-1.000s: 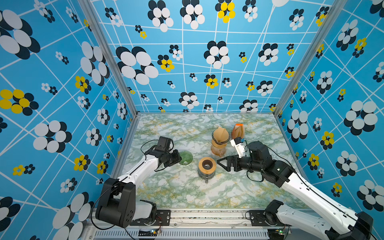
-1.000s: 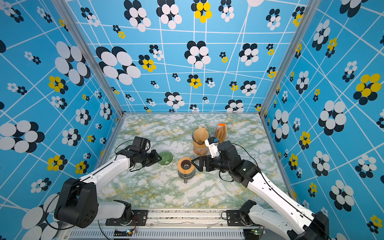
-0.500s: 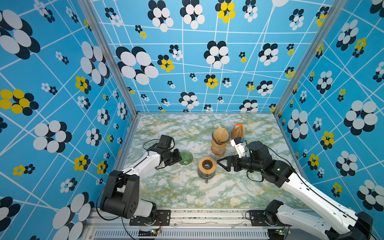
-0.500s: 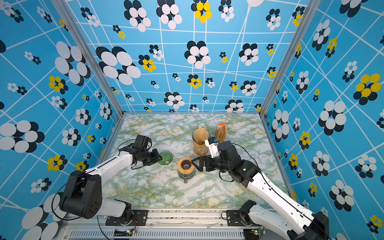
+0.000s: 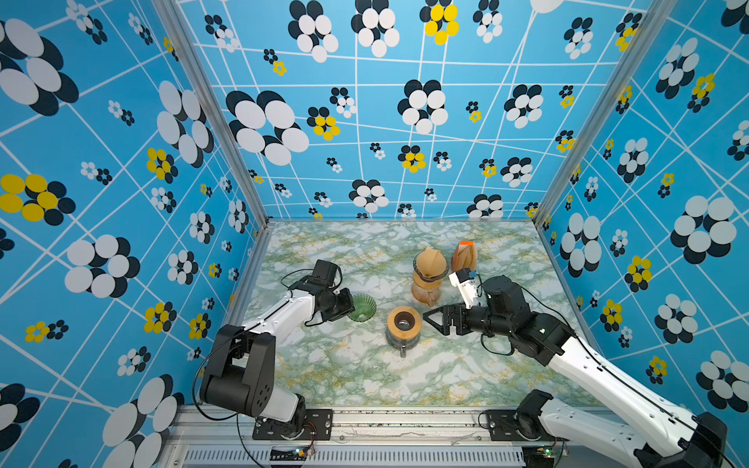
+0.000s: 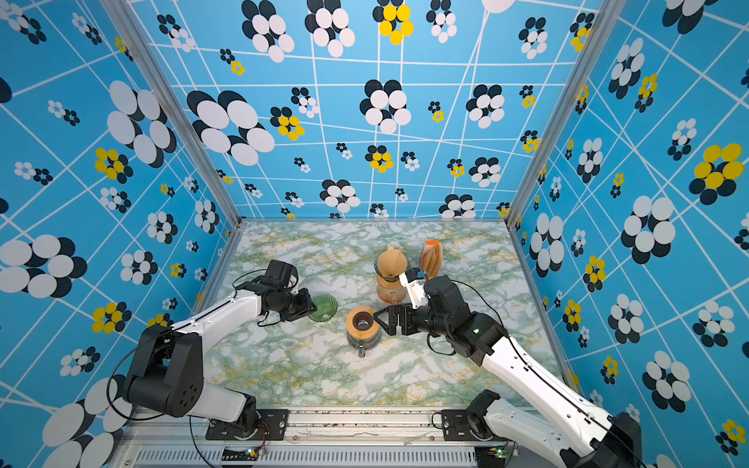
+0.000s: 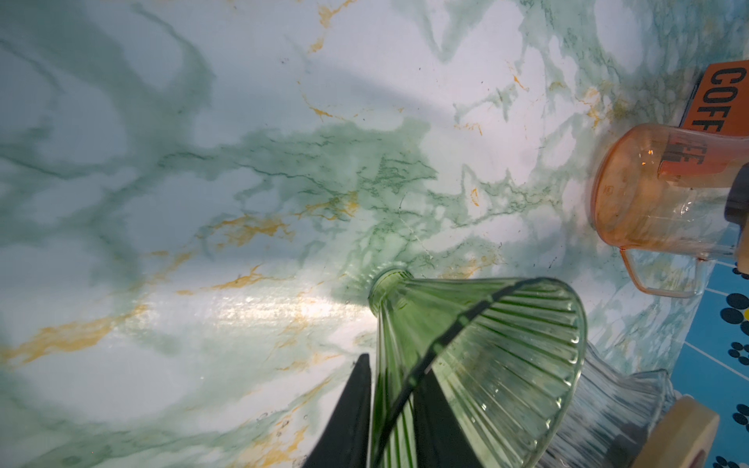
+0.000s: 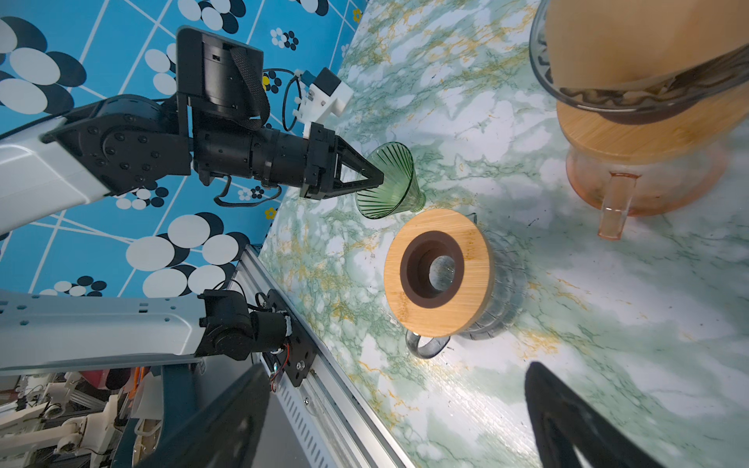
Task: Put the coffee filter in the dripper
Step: 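Lift the green dripper with the left gripper and carry it over the ring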
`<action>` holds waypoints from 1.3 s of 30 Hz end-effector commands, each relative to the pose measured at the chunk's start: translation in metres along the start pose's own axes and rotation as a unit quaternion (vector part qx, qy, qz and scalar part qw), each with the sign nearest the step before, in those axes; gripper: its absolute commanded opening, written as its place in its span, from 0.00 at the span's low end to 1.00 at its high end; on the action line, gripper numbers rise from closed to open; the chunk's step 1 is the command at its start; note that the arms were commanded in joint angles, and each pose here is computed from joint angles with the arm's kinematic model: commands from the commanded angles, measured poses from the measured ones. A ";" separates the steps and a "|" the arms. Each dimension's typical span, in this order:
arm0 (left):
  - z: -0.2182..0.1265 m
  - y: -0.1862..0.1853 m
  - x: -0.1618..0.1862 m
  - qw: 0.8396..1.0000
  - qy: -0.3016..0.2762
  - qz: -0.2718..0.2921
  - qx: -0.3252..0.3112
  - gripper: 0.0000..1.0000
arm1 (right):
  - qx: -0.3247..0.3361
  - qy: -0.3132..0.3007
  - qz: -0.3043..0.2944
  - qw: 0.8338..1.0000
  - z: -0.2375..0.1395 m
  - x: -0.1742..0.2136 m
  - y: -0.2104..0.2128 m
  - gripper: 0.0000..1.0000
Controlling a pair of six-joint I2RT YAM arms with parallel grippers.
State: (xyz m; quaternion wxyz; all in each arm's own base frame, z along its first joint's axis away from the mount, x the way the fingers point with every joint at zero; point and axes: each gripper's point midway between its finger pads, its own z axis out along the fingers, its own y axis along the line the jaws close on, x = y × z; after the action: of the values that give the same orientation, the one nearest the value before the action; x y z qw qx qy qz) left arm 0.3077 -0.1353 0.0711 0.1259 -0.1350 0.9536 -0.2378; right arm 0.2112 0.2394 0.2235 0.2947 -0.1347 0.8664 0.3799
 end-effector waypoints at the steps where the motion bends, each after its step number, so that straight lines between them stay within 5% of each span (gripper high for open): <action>1: -0.002 -0.001 -0.002 1.000 0.003 0.010 -0.004 0.21 | 0.002 0.010 0.003 1.000 0.000 0.007 -0.002 0.99; 20: -0.012 -0.007 0.004 0.999 0.010 0.036 0.002 0.11 | 0.003 0.011 0.008 1.000 0.002 0.008 -0.003 0.99; 39: -0.086 -0.054 0.025 0.993 0.051 0.094 0.045 0.09 | 0.005 0.011 0.002 1.000 -0.025 0.018 0.001 0.99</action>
State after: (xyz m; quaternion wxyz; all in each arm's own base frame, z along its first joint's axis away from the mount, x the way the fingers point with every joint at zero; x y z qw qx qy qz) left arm 0.2875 -0.1447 0.1451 0.1225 -0.0582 0.9565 -0.2582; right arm 0.1964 0.2275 0.2329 0.2968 -0.1260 0.8640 0.3867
